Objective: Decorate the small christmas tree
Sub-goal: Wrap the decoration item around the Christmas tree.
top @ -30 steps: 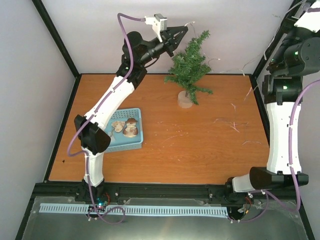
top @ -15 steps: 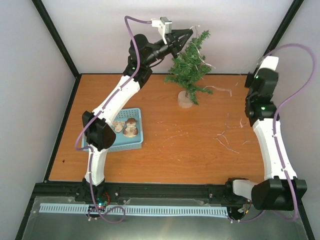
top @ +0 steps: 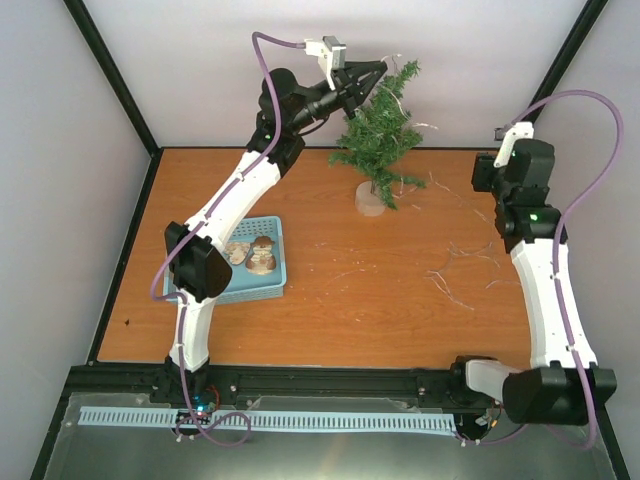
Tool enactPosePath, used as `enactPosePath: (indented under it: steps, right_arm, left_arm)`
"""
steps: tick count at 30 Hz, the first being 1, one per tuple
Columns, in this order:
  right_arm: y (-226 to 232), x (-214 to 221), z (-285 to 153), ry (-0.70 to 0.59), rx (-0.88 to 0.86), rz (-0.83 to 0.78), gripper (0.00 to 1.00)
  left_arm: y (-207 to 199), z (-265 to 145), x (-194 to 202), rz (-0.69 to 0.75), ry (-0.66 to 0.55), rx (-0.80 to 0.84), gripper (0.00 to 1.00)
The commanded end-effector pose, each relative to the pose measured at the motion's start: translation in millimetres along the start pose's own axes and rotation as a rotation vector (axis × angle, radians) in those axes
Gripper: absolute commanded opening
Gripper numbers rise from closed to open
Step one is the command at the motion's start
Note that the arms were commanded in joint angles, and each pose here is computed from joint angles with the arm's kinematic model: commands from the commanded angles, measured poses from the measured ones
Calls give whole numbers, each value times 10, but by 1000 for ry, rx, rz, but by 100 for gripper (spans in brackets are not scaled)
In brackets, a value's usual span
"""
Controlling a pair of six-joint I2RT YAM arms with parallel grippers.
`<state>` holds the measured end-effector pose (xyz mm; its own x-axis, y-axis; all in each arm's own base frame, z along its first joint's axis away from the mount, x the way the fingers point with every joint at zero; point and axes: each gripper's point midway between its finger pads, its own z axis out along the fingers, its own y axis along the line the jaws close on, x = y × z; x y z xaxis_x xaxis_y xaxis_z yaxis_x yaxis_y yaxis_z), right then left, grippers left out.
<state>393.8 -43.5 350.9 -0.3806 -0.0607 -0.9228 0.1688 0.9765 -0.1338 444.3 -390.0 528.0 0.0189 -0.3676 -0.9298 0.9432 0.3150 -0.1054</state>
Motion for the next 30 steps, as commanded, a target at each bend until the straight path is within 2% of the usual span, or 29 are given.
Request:
enactPosePath:
  steps: [1, 4, 8, 11, 16, 24, 30]
  right_arm:
    - [405, -286, -339, -135, -276, -45, 60]
    - [757, -389, -460, -266, -484, -87, 58]
    - [1052, -423, -457, -391, -662, -44, 55]
    - [1208, -515, -393, -453, -722, -21, 52]
    - [1401, -537, -232, -568, -742, -48, 53]
    - [1633, -123, 260, -506, -753, -140, 48]
    - [1822, 107, 480, -462, -809, -172, 51]
  left_arm:
    - [-28, -9, -156, 49, -41, 14, 1]
    - [-28, -6, -165, 47, -51, 18, 1]
    - [-19, 0, -156, 42, -56, 20, 1]
    - [-2, 7, -129, 34, -56, 19, 1]
    - [8, 17, -124, 24, -71, 26, 1]
    - [62, 39, -84, 29, -84, 19, 1]
    - [105, 54, -57, 49, -97, 12, 1]
